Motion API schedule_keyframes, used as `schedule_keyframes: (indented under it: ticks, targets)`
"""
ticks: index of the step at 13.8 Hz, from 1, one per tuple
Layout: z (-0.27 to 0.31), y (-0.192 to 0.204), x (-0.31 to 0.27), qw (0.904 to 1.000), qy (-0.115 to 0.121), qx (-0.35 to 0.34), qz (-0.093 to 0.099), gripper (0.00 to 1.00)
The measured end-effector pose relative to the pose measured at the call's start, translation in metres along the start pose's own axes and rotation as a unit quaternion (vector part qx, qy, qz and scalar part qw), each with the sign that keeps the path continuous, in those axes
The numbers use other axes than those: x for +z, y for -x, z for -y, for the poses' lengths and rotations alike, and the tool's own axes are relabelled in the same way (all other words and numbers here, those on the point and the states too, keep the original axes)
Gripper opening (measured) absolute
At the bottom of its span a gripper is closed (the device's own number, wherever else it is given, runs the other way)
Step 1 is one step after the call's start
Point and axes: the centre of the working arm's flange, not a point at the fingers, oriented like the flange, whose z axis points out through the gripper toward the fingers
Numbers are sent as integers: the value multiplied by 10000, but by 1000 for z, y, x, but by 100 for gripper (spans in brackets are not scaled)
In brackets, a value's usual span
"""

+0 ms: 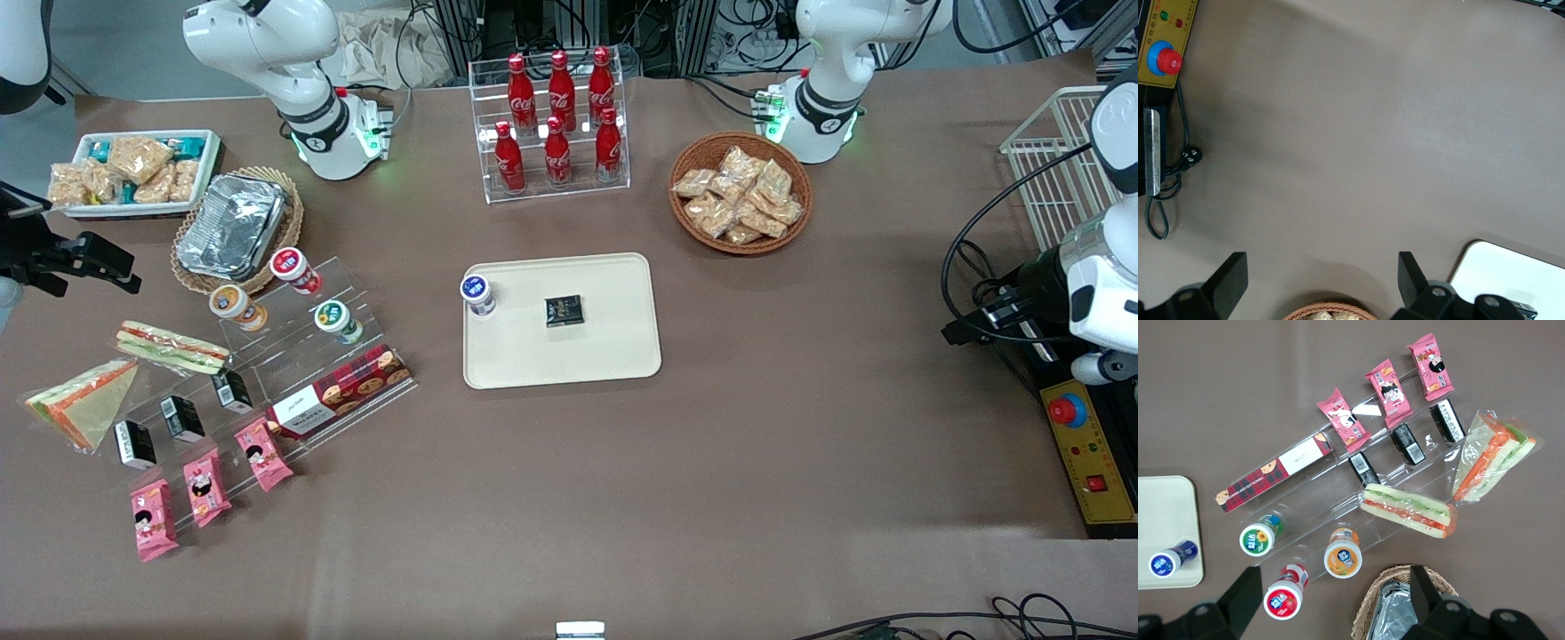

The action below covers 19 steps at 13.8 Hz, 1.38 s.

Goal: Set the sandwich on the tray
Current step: 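Move the right gripper toward the wrapped sandwiches on the acrylic rack, then lower the right gripper and grasp the wrapped orange-and-green triangle sandwich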

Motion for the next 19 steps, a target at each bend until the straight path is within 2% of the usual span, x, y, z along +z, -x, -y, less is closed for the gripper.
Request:
schedule_keyframes:
  ticks: [4,7,13,16,19]
  targets:
    - [-10,0,4,10000,-4,-45,40,99]
    - [-48,-8,22,9996,28,274,45,99]
    - [-133,-46,106,9945,425,944,-168,99]
    - [-160,-60,148,9906,401,1273,-296,99]
    - [-173,-68,185,9887,490,1399,-243,99]
